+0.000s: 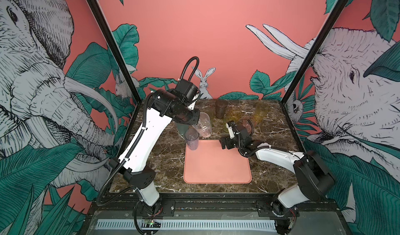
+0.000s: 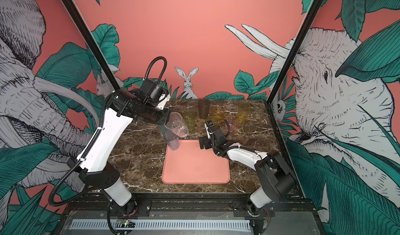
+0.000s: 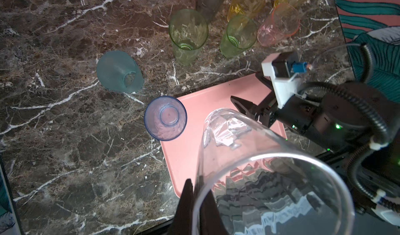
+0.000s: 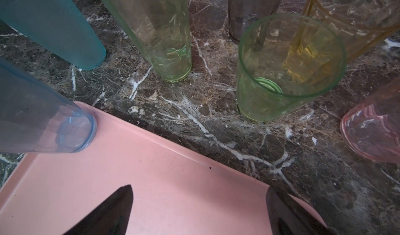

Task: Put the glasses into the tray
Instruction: 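Carry the plain clear glass toward the pink tray with the left gripper, then lower the plain clear glass onto the tray beside the blue-rimmed glass, then open the left gripper and raise it off the placed glass, then move the left gripper over the green glasses farther from the robot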

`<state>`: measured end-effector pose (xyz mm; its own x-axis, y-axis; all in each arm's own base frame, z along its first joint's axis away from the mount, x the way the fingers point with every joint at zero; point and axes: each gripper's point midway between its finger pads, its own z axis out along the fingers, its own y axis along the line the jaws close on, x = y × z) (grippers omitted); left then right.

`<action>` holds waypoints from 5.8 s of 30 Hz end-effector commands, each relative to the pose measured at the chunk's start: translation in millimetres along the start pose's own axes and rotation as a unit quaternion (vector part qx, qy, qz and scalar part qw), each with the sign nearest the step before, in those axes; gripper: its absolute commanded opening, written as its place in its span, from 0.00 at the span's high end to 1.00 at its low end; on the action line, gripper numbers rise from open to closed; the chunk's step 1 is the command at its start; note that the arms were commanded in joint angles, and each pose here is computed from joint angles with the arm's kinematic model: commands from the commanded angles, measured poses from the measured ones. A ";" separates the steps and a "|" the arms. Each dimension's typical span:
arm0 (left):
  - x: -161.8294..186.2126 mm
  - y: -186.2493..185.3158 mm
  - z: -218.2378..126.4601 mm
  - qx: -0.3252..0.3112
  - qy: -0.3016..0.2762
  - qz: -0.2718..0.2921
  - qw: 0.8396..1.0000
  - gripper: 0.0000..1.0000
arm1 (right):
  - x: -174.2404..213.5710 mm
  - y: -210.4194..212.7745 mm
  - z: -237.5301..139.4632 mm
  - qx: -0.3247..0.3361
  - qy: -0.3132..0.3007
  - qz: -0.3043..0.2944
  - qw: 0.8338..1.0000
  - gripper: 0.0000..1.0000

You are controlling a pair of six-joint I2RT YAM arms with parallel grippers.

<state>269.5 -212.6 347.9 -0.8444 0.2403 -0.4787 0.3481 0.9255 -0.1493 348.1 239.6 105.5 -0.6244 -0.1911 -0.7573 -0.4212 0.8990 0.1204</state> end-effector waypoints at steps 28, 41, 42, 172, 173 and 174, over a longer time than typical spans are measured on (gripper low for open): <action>125.0 32.7 43.0 -0.077 0.089 -0.054 0.992 1.00 | -7.5 5.1 -5.9 -0.010 -0.020 0.009 1.000 0.02; 122.8 64.7 81.5 -0.097 0.087 -0.109 0.985 1.00 | -4.2 6.6 0.3 -0.013 -0.012 0.014 1.000 0.03; 122.0 65.9 83.5 -0.096 0.087 -0.110 0.985 1.00 | -4.4 6.2 -0.1 -0.013 -0.012 0.014 1.000 0.02; 27.1 68.9 72.3 -0.131 0.006 -0.059 0.990 0.60 | -8.0 4.0 -9.7 -0.009 -0.026 0.018 0.999 0.02; 22.7 67.4 71.9 -0.128 0.001 -0.057 0.990 0.59 | -8.4 4.0 -9.8 -0.009 -0.027 0.018 0.999 0.02; 17.4 65.7 72.3 -0.126 -0.006 -0.057 0.990 0.59 | -7.9 3.8 -9.7 -0.009 -0.026 0.018 0.999 0.02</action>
<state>300.6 -170.9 259.5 -0.8775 0.1209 -0.4641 0.1372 0.9905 -0.0012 342.8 238.5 104.8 -0.6383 -0.1602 -0.7529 -0.4081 0.8997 0.1546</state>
